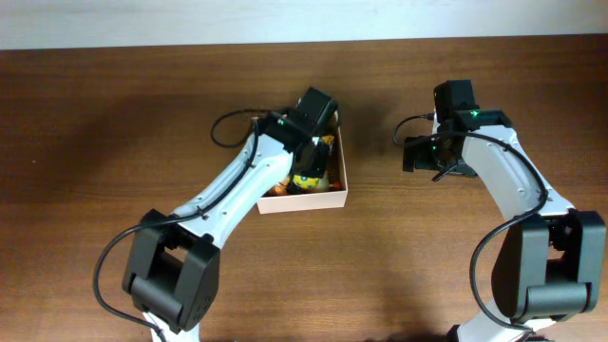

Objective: Pack container
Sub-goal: 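Lower the yellow ball into the box onto the ducks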

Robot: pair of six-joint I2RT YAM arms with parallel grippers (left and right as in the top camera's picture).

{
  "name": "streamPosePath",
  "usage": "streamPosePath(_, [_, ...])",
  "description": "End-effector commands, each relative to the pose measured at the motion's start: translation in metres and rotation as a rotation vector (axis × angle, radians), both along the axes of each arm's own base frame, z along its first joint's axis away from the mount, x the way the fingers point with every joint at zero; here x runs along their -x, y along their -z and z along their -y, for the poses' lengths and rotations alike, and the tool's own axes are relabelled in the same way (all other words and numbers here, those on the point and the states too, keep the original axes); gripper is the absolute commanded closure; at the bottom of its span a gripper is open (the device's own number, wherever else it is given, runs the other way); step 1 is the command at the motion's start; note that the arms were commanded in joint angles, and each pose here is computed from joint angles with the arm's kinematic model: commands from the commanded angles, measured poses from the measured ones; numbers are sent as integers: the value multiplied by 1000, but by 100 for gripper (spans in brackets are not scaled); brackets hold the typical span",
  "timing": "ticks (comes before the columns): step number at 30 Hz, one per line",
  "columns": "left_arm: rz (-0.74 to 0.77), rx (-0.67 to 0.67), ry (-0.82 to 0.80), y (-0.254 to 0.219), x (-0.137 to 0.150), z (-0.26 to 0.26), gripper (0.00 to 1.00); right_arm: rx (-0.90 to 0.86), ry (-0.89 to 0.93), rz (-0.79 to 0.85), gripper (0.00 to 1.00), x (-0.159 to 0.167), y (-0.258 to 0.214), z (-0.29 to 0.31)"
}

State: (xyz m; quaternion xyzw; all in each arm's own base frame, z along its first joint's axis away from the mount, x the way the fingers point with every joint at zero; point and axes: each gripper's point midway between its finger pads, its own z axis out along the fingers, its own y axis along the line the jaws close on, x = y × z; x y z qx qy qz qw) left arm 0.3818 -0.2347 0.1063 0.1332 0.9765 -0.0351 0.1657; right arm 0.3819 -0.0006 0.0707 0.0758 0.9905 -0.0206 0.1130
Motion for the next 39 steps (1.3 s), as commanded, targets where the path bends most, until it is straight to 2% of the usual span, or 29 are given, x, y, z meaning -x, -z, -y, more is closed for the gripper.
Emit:
streamPosePath(1, [26, 19, -24, -24, -16, -3, 65, 15, 6, 29, 1, -3, -10, 4])
streamPosePath(7, [34, 22, -37, -36, -20, -7, 64, 15, 6, 29, 1, -3, -10, 4])
streamPosePath(11, [58, -22, -56, -37, -24, -16, 63, 15, 6, 29, 1, -3, -10, 4])
streamPosePath(17, [29, 5, -34, -35, -17, -8, 66, 15, 6, 29, 1, -3, -10, 4])
streamPosePath(19, [22, 1, -35, -34, -15, -9, 63, 15, 6, 29, 1, -3, -10, 4])
streamPosePath(20, [15, -4, -35, -34, -14, -10, 43, 15, 6, 29, 1, -3, -10, 4])
streamPosePath(21, [5, -10, -35, -33, -11, -11, 29, 15, 6, 29, 1, -3, -10, 4])
streamPosePath(25, [-65, -6, -21, -26, 3, -11, 14, 15, 6, 29, 1, -3, -10, 4])
streamPosePath(39, [-130, -14, 4, 2, 21, -7, 14, 15, 6, 29, 1, -3, -10, 4])
